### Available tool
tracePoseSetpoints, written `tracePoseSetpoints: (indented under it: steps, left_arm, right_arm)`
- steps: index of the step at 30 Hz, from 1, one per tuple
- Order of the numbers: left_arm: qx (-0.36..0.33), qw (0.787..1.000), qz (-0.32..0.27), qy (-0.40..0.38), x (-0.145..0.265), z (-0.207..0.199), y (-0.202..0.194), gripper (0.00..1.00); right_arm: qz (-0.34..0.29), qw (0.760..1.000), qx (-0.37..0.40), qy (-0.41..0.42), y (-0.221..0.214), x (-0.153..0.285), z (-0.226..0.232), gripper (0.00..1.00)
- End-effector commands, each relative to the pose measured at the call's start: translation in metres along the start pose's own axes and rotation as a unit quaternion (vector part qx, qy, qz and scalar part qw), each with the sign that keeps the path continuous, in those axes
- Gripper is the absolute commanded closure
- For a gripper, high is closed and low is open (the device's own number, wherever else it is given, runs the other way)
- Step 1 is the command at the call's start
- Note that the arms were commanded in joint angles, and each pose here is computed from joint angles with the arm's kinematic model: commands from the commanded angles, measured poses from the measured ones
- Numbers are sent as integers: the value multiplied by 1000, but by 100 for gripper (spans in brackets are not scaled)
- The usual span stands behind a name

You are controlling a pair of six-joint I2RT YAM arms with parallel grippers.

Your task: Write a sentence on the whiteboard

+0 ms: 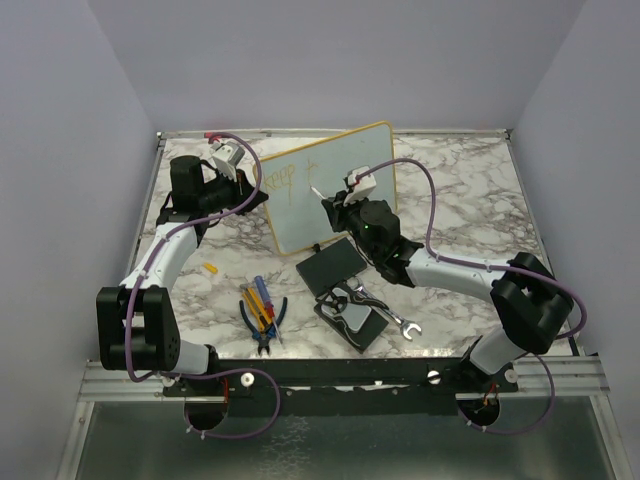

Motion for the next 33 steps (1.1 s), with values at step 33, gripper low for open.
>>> tracePoseSetpoints:
  steps: [33]
  left_arm:
    - [8,999,35,-15,-3,-10,-21,100]
  right_arm:
    - [-60,998,26,6,64,24,7,99]
Point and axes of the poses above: each gripper's point midway between its finger pads, its own x axis back along the fingers, its own z axis along the line the jaws close on, y = z × x, the point moved 1 cm from there along x, back along the fingers, and after that the axes turned 15 degrees about -x, right-handed, at the moved point
